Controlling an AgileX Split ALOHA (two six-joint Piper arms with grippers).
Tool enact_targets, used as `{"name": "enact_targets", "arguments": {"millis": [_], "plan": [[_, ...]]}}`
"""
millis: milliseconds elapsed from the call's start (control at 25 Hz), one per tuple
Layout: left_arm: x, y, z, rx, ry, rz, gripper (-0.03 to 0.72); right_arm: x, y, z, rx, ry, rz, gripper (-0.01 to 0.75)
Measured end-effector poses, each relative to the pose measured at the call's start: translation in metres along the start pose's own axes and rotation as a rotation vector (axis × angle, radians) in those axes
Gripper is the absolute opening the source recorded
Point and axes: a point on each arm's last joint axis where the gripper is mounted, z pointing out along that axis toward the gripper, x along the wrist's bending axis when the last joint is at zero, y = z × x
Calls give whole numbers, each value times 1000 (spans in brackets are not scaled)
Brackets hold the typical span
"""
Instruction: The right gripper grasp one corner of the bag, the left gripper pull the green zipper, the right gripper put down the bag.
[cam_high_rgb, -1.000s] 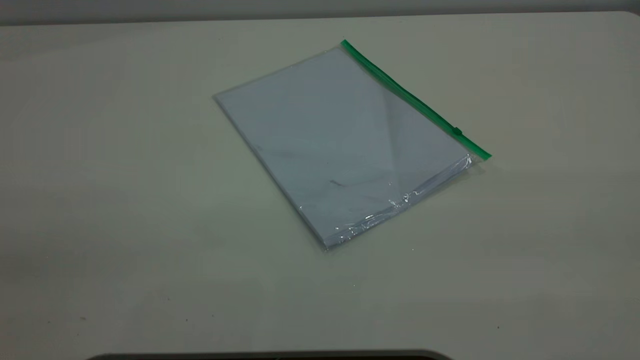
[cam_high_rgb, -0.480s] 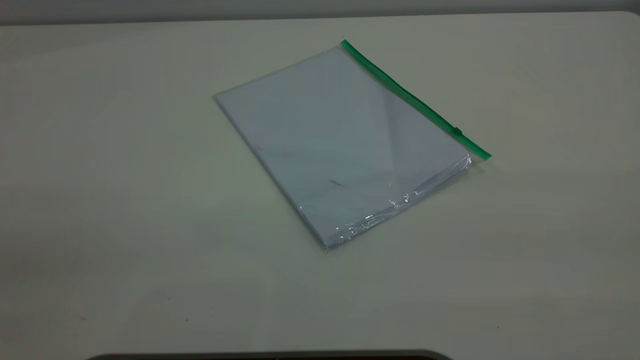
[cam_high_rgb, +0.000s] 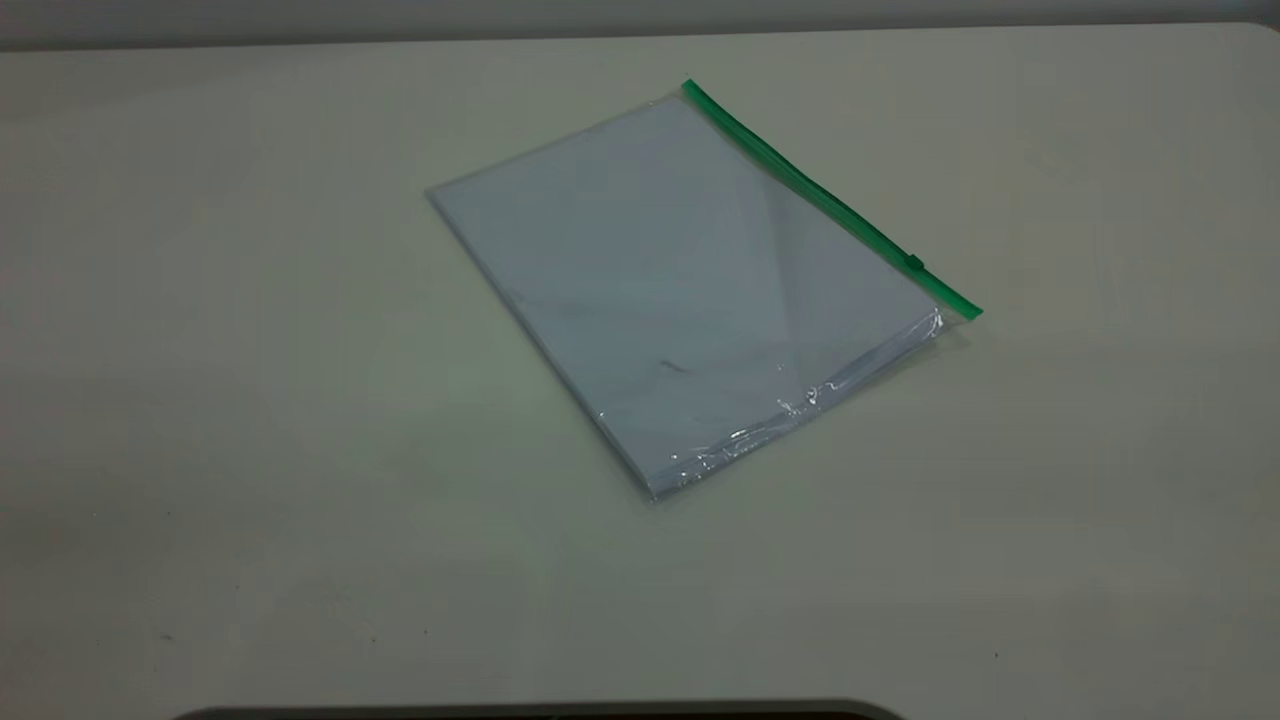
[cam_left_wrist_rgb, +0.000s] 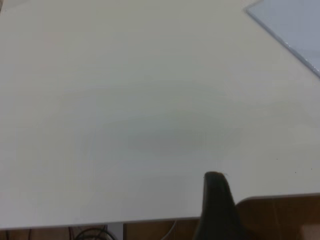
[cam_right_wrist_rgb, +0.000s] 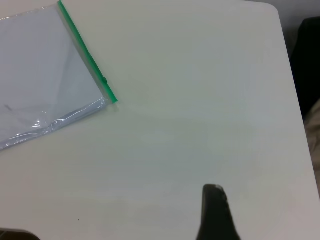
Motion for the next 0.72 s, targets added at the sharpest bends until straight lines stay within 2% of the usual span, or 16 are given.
{"name": "enact_targets", "arguments": {"millis": [720], "plan": [[0, 2, 2, 15, -1, -1, 569, 1, 3, 3, 19, 11, 5, 534]]}}
